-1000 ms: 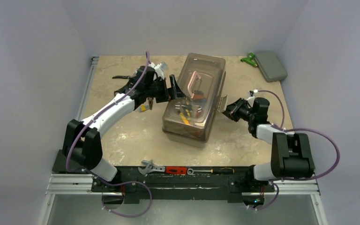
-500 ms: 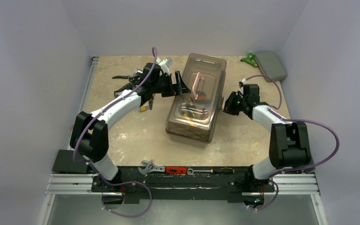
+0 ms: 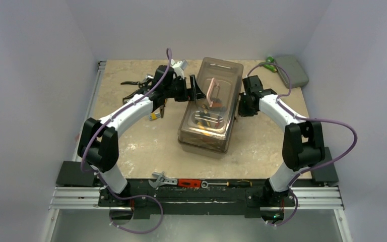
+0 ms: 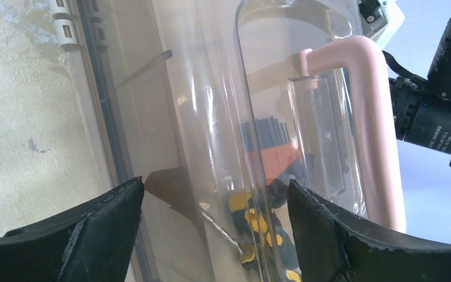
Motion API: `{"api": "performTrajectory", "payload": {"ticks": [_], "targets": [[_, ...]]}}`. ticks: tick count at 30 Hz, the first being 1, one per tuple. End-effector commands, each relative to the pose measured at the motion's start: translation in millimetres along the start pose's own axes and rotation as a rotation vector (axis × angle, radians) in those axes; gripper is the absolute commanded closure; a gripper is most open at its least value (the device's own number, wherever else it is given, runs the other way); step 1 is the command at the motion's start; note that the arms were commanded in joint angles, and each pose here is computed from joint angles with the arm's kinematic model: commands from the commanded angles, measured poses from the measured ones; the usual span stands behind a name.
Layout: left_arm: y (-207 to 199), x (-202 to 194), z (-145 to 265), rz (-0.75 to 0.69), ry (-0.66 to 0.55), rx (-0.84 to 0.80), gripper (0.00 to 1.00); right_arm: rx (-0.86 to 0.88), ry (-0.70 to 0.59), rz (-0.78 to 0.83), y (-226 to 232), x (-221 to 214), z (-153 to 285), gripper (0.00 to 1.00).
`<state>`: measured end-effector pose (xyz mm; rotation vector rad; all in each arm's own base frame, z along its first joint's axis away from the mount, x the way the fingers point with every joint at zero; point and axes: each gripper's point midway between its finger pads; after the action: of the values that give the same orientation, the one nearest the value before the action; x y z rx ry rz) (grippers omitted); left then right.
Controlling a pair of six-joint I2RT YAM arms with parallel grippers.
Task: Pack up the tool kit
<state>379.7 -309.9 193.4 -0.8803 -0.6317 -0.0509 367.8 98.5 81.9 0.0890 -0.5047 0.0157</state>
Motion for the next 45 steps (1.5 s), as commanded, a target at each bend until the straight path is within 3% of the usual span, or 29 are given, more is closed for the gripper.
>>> {"api": "performTrajectory", "payload": {"ticks": [1, 5, 19, 25, 30, 38, 45], "targets": [[21, -100, -12, 0.044, 0.332, 0.050, 0.15, 0.009, -0.070, 0.059, 55, 16, -10, 0.87], [27, -103, -12, 0.043, 0.332, 0.073, 0.15, -0.035, -0.052, 0.043, 49, 6, -23, 0.88], [26, -114, -14, 0.066, 0.348, 0.054, 0.14, 0.150, -0.125, -0.010, 83, 16, -23, 0.91], [24, -121, -17, 0.086, 0.363, 0.028, 0.14, 0.470, -0.263, -0.033, 137, 37, -14, 1.00], [30, -137, -21, 0.110, 0.389, 0.027, 0.15, 0.716, -0.349, -0.033, 172, 52, -4, 1.00], [37, -164, -34, 0.171, 0.407, 0.025, 0.15, 0.691, -0.323, -0.066, 169, 65, -6, 1.00], [12, -154, -65, 0.256, 0.333, -0.020, 0.15, 0.700, -0.287, -0.085, 155, 104, 0, 1.00]]}}
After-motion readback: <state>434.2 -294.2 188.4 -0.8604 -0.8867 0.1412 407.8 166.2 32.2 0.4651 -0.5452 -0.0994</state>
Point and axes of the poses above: each gripper's point midway between its finger pads, its own z axis back along the fingers, its own y axis along the line the jaws close on, x = y × z, and after that the axes turned 8 degrees about z, right-handed
